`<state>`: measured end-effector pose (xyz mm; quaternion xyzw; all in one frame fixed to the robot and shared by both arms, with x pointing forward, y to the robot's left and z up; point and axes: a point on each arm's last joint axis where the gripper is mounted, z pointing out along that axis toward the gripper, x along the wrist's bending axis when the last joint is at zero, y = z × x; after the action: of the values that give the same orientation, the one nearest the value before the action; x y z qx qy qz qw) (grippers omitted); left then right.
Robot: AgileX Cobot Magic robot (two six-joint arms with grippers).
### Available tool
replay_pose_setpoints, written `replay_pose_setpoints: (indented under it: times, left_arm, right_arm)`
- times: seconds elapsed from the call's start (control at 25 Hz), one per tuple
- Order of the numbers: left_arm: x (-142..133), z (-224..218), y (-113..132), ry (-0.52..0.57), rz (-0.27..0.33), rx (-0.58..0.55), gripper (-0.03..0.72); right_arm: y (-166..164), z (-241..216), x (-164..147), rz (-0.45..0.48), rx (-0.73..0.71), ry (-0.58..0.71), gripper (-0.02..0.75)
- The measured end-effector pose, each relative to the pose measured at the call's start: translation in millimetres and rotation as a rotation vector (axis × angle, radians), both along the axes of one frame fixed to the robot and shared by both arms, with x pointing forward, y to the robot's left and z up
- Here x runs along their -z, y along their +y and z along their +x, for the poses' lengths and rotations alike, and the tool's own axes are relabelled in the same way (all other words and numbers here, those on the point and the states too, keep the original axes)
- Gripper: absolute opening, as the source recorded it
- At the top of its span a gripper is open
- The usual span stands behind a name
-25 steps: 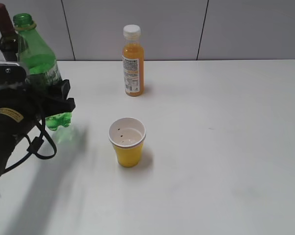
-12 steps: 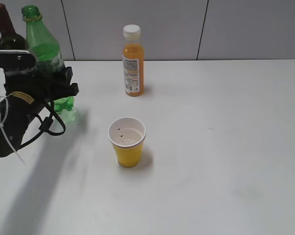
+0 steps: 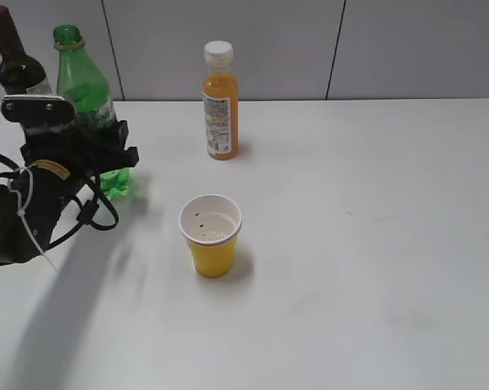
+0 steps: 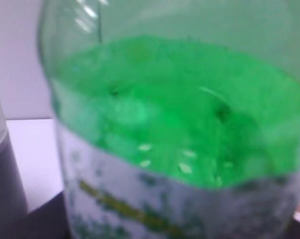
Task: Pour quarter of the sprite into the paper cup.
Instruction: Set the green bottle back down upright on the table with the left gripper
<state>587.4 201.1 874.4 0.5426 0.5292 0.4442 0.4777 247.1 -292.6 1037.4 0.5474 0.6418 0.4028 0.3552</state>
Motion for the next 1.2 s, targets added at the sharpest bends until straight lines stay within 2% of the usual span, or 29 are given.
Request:
replay_pose_setpoints:
  times: [0.24,0.4,0.52,0.76,1.2]
  left_arm:
    - [1.2,-0.1,-0.5,0.0,0.003,0.006,0.456]
    - [-1.7,1.2,-0.3,-0.024,0.0,0.0,0.625]
    - [-5.8,2.4,-0.3,-0.05,-0.005,-0.005,0.678]
    - [-14.0,-3.6,2.0,-0.059,-0.005,-0.005,0.689]
    - [-26.0,-52.9,18.1,-0.017,0.026,0.01,0.672]
  right_arm:
    - [0.0,0.0,0.0,0.0,0.0,0.0,0.591]
    - [0.0,0.0,0.0,0.0,0.0,0.0,0.591]
    - [0.0,0.0,0.0,0.0,0.0,0.0,0.591]
    - [0.0,0.0,0.0,0.0,0.0,0.0,0.591]
    - [0.0,0.0,0.0,0.0,0.0,0.0,0.591]
